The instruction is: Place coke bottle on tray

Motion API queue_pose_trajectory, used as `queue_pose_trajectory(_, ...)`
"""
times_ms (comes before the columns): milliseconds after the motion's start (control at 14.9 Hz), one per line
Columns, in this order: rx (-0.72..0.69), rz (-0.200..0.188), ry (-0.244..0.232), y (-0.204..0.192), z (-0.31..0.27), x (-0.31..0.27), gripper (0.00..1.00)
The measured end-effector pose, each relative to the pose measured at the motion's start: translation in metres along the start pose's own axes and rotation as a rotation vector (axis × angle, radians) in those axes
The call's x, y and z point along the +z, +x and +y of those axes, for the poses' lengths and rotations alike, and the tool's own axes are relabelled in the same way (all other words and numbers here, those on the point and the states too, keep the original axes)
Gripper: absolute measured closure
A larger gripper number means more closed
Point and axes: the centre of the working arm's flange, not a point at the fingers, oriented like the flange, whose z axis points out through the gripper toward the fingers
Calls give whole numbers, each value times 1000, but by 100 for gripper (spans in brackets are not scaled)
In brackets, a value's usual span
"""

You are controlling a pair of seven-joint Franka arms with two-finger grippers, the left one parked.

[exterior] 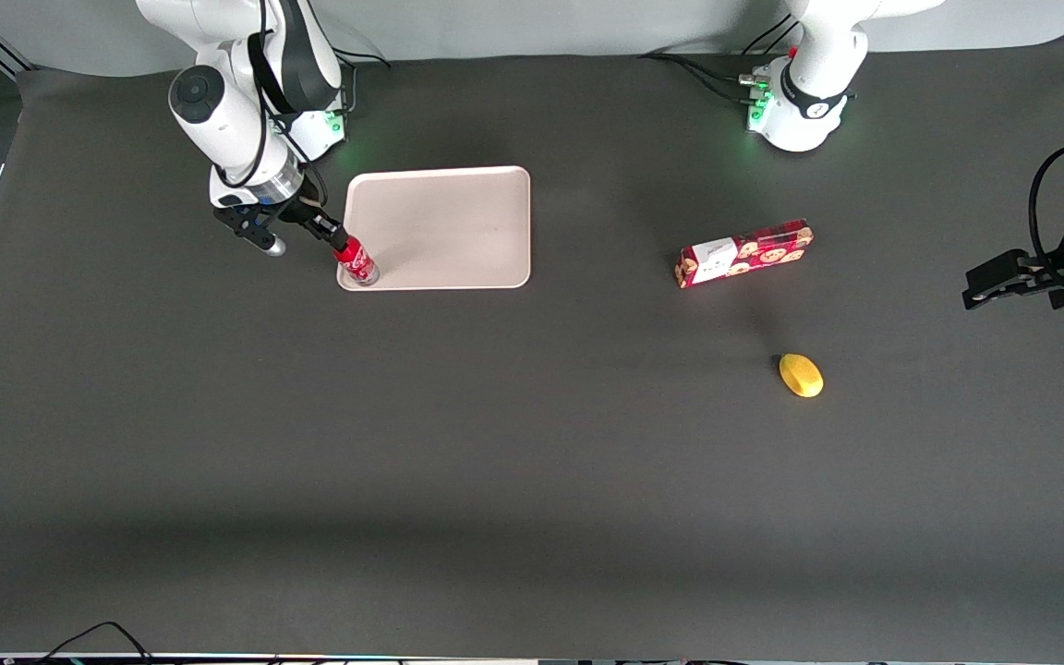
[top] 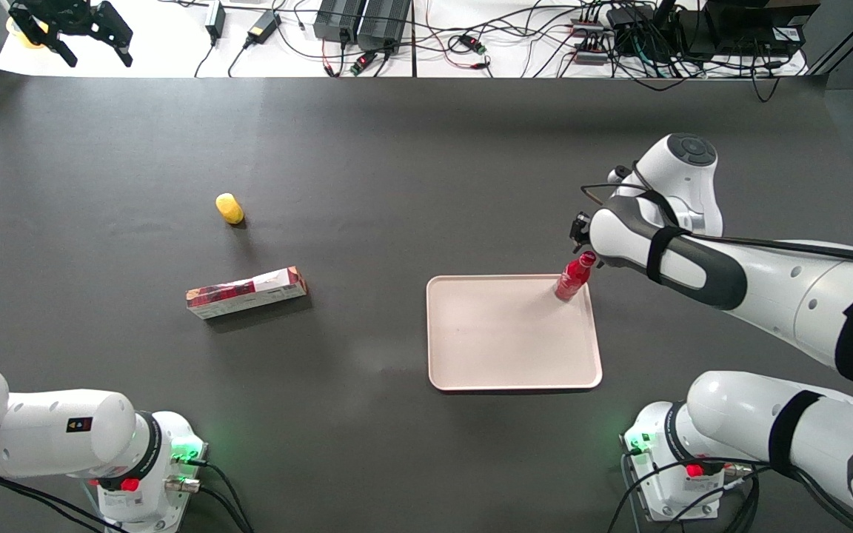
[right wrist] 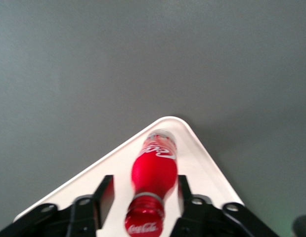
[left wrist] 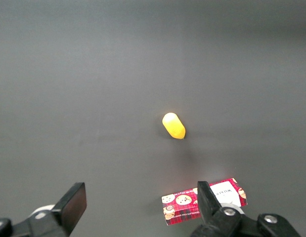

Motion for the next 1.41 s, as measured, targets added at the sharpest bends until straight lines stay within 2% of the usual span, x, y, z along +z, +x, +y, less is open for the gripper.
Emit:
queue_pose_trajectory(268, 21, 9, 25, 2, -12, -11, 2)
queue_pose_trajectory(335, 20, 9, 26, 2, -13, -11, 0)
queue_pose_trajectory(670, 19, 15, 45, 2, -31, -30, 0)
queue_pose_trajectory(804, -9, 29, -5, 14, -38, -57, 0)
queue_pose_trajectory(939, -8, 47, -43, 44, -38, -106, 0)
queue_pose_trajectory(1073, 11, 70, -43, 84, -30, -161, 0)
queue_pose_trajectory(1207, 7, 58, -37, 124, -27, -207, 0)
queue_pose_trajectory(1408, -42, 21, -63, 185, -35, -254, 0)
